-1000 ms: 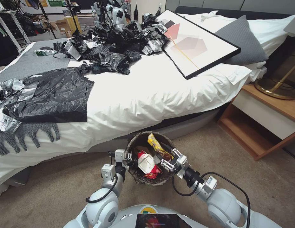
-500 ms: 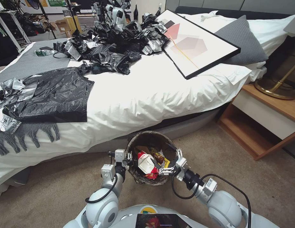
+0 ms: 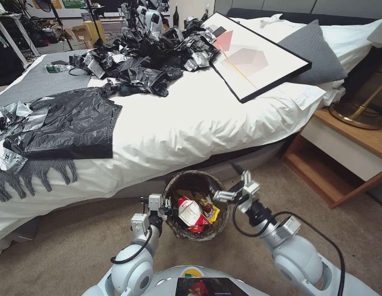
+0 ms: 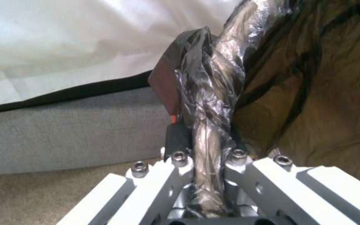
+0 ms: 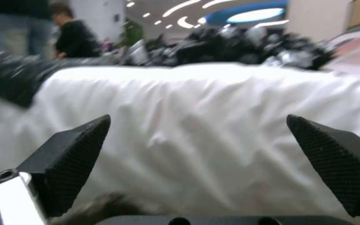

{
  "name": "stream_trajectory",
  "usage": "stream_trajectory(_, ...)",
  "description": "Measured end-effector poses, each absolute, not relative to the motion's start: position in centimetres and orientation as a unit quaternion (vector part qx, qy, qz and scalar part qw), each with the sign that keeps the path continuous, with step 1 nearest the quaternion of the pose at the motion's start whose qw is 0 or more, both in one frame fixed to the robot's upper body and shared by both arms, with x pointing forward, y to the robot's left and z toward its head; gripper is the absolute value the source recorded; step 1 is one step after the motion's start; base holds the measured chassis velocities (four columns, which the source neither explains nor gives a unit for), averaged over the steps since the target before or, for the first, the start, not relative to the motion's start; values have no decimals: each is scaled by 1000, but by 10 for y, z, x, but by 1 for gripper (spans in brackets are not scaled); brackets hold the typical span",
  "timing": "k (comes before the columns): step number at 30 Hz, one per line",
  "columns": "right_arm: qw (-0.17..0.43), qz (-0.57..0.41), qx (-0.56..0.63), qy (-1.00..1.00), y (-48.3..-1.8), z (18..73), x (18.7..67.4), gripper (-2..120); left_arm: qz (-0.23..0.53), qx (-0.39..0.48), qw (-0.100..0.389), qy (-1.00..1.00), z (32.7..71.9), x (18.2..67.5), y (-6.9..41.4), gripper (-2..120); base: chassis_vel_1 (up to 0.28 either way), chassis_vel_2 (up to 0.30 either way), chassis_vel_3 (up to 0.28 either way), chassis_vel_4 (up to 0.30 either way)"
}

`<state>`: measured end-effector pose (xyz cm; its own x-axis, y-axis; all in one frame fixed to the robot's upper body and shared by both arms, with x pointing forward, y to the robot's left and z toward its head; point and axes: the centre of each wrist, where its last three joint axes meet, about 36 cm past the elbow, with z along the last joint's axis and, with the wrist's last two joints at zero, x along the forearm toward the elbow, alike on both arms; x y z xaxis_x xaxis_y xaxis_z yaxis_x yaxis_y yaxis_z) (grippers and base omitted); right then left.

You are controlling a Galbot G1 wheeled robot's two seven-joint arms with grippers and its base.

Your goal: Pick up the trash bin, then pick up the garbage from the floor and place it into the trash bin.

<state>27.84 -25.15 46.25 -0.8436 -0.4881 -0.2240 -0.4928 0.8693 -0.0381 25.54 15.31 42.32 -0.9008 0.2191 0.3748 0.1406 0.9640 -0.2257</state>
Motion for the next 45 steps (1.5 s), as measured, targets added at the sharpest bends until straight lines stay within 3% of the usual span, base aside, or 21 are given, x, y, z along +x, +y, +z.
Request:
stream_trajectory(13, 139, -58, -48, 987, -282, 495, 270, 100, 95, -91, 201, -971, 424, 254, 156, 2, 0, 0, 0, 0)
stream_trajectory(20, 98, -104, 63, 988, -294, 462, 258, 100, 94, -88, 199, -972, 424, 250, 157, 2, 0, 0, 0, 0)
stream_trajectory(31, 71, -85, 102, 989, -272, 410, 241, 100, 97, -85, 201, -971, 428, 243, 158, 2, 0, 0, 0, 0)
stream_trajectory(45, 71, -88, 103, 988, -272, 403, 242, 100, 106, -87, 211, -968, 433, 235, 157, 2, 0, 0, 0, 0)
